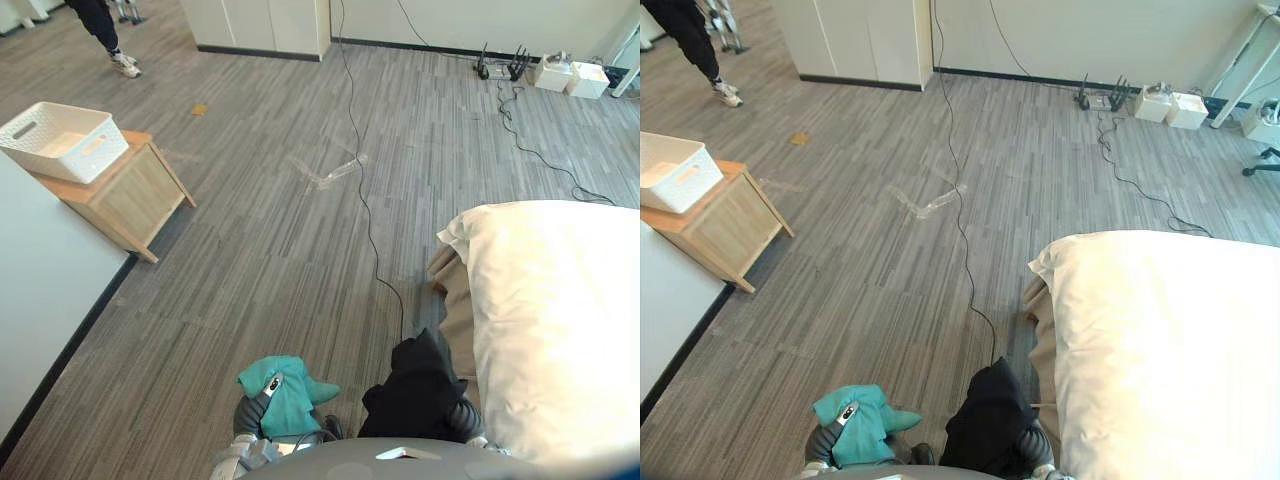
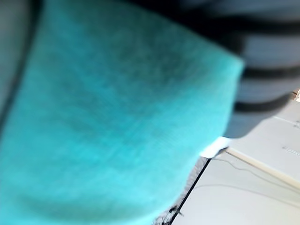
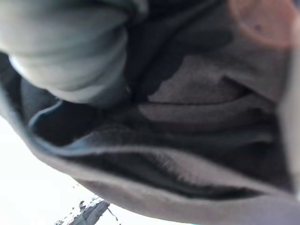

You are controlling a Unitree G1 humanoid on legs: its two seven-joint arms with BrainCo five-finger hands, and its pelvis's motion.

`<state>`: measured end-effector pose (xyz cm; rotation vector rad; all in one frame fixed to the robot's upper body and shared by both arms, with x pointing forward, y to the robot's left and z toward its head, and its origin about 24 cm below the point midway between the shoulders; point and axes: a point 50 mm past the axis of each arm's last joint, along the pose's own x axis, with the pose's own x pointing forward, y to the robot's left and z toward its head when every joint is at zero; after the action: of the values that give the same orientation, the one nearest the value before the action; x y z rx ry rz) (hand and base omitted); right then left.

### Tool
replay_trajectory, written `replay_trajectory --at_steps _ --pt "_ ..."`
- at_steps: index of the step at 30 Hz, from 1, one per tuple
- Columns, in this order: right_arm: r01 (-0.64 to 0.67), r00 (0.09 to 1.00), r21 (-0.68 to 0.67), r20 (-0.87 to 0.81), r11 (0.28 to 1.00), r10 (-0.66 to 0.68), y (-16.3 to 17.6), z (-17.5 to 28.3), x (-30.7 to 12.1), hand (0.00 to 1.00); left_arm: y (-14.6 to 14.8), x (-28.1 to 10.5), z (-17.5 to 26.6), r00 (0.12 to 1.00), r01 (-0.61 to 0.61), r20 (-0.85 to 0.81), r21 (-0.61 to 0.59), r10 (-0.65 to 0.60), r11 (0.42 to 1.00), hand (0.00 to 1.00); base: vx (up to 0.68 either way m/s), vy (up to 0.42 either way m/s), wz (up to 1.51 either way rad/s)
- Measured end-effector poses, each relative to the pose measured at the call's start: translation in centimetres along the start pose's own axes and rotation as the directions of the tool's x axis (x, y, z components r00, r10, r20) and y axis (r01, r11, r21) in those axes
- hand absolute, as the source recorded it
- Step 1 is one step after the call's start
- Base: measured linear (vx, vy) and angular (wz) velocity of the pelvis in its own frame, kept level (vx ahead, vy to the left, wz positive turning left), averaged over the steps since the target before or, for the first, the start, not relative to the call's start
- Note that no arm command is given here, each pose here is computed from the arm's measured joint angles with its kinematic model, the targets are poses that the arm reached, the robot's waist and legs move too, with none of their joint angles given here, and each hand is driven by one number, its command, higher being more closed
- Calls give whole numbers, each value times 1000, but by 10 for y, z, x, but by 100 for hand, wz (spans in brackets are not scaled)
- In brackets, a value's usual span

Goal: Tidy the bed and pick cloth on bed and put in laundry

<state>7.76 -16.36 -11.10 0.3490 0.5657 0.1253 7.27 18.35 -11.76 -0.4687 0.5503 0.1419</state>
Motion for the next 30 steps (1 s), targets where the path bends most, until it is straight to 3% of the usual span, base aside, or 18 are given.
replay_trajectory --at_steps 10,14,18,25,30 --pt "-6 992 25 127 1000 3 7 12 -1 100 -6 4 -5 998 26 -54 13 -26 1000 100 485 -71 91" --pt "-26 979 -10 203 1000 27 7 31 5 100 -29 10 -7 997 78 -2 -25 -78 997 100 625 -220 59" --pt "-56 981 -70 180 996 68 1 37 5 100 -27 1 -15 999 42 13 -112 -41 993 100 658 -292 -1" --pt "-57 989 -62 136 996 65 -16 44 23 100 -29 7 7 987 126 109 -59 -119 990 100 489 -129 -32" --pt "-56 996 -95 70 994 63 -22 34 13 100 -28 8 8 990 107 103 -142 -93 984 100 569 2 -4"
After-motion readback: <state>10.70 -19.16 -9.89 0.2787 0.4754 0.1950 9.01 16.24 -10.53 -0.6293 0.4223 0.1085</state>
